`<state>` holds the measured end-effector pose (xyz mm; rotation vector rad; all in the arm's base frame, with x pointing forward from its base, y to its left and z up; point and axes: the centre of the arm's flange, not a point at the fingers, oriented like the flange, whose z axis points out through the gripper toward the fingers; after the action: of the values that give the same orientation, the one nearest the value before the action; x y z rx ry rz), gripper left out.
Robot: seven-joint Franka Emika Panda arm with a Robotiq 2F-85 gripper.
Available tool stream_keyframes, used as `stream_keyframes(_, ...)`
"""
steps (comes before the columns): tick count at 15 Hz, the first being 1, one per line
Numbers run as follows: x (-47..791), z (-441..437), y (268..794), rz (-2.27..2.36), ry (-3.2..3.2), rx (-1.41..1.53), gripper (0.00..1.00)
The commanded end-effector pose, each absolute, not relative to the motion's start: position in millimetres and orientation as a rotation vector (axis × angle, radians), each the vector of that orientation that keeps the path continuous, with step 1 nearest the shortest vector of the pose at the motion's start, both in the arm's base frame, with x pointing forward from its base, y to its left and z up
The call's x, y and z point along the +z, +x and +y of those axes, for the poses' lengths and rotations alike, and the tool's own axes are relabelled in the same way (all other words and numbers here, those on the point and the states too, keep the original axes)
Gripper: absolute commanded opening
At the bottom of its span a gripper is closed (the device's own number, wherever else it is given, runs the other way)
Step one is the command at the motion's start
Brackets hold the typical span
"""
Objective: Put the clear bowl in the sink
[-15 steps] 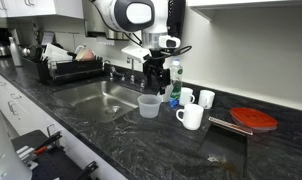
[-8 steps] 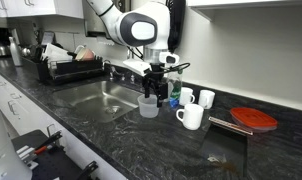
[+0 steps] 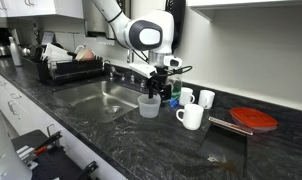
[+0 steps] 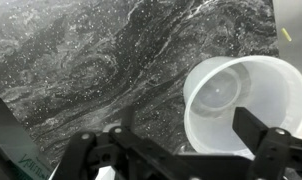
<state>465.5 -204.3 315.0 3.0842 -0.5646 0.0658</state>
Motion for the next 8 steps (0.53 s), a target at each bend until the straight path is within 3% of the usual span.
stream_keyframes(1, 309.6, -217.2, 481.6, -0.603, 3.081, 0.061, 0.90)
stream_keyframes(2, 306.7, -220.0, 483.1, -0.617, 3.084, 0.058, 0.73)
stream_keyframes(8, 295.5, -219.9, 494.6, -0.675, 3.115, 0.037, 0.32)
